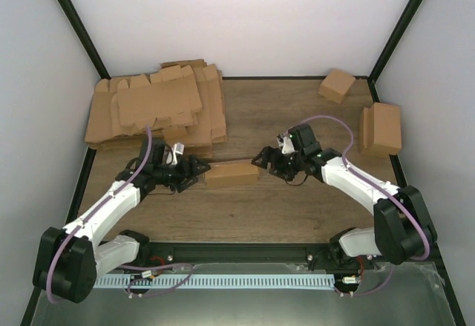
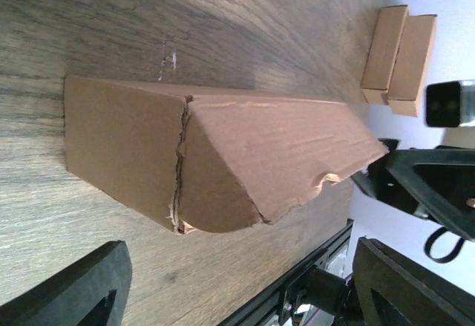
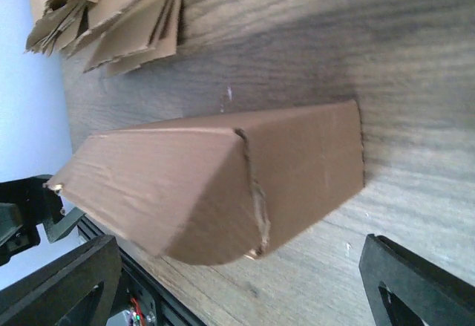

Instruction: Fold the paper box

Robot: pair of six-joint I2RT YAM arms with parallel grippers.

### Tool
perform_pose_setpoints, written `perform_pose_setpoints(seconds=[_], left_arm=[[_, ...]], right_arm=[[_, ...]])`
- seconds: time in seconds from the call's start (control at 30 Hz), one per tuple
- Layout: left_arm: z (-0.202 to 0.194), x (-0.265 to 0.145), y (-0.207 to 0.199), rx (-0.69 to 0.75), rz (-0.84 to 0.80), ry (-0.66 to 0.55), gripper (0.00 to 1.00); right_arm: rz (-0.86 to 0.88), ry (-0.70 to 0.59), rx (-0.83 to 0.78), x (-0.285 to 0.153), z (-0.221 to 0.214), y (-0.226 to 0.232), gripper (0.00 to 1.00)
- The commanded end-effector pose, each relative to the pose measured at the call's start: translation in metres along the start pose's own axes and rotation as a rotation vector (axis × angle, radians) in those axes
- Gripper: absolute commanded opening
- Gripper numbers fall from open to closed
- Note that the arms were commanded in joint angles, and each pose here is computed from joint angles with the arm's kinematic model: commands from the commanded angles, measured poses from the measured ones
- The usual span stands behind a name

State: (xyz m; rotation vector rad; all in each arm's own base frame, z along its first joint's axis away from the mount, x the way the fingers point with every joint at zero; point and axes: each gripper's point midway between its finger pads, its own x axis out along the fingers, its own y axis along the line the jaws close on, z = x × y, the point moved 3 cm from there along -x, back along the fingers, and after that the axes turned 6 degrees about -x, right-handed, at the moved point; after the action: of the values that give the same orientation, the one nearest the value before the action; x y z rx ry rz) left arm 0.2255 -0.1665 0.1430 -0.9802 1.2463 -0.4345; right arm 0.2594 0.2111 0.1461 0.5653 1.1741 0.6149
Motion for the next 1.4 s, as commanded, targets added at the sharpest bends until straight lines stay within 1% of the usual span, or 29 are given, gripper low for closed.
perform_pose_setpoints(seconds=[0.0,0.1,0.13,0.17,0.23,0.47,0.57,0.77,0.97,1.1,1.17,1.27,1.37], left_arm=[[0.005,-0.008,-0.015,-0.027,-0.092,-0.053,0.87],[0.008,-0.014,-0.013,-0.066,-0.098,-0.107,0.98],[0.008,-0.016,-0.012,-0.080,-0.100,-0.125,1.00],[0.008,-0.018,-0.012,-0.092,-0.109,-0.140,1.00],[0.008,-0.023,-0.013,-0.123,-0.128,-0.171,1.00],[0.008,-0.030,-0.008,-0.280,-0.163,-0.225,1.00],[0.008,-0.030,-0.005,-0.353,-0.187,-0.231,1.00],[0.009,-0.031,-0.002,-0.429,-0.245,-0.261,1.00],[0.007,-0.029,-0.002,-0.445,-0.293,-0.257,0.99],[0.007,-0.019,-0.001,-0.460,-0.296,-0.214,0.94],[0.006,-0.015,-0.002,-0.462,-0.293,-0.198,0.93],[0.005,-0.010,-0.001,-0.468,-0.285,-0.186,0.92],[0.004,-0.006,0.001,-0.475,-0.276,-0.176,0.89]], right_arm=[[0.033,-0.072,0.136,-0.010,0.007,0.005,0.92],[0.026,-0.122,0.185,-0.018,0.008,0.004,0.92],[0.027,-0.133,0.204,-0.020,0.007,0.003,0.92],[0.032,-0.143,0.218,-0.021,0.007,0.003,0.97],[0.048,-0.152,0.250,-0.024,0.006,0.005,1.00],[0.068,-0.183,0.337,-0.031,0.007,0.008,1.00],[0.092,-0.174,0.381,-0.030,0.004,0.008,1.00],[0.133,-0.136,0.435,-0.021,-0.002,0.006,0.99],[0.166,-0.112,0.433,-0.013,-0.002,0.008,0.97],[0.165,-0.088,0.434,-0.008,-0.003,0.008,0.94],[0.159,-0.085,0.440,-0.006,-0.003,0.006,0.93],[0.149,-0.081,0.447,-0.002,-0.004,0.003,0.89],[0.155,-0.068,0.449,0.002,-0.003,0.003,0.85]])
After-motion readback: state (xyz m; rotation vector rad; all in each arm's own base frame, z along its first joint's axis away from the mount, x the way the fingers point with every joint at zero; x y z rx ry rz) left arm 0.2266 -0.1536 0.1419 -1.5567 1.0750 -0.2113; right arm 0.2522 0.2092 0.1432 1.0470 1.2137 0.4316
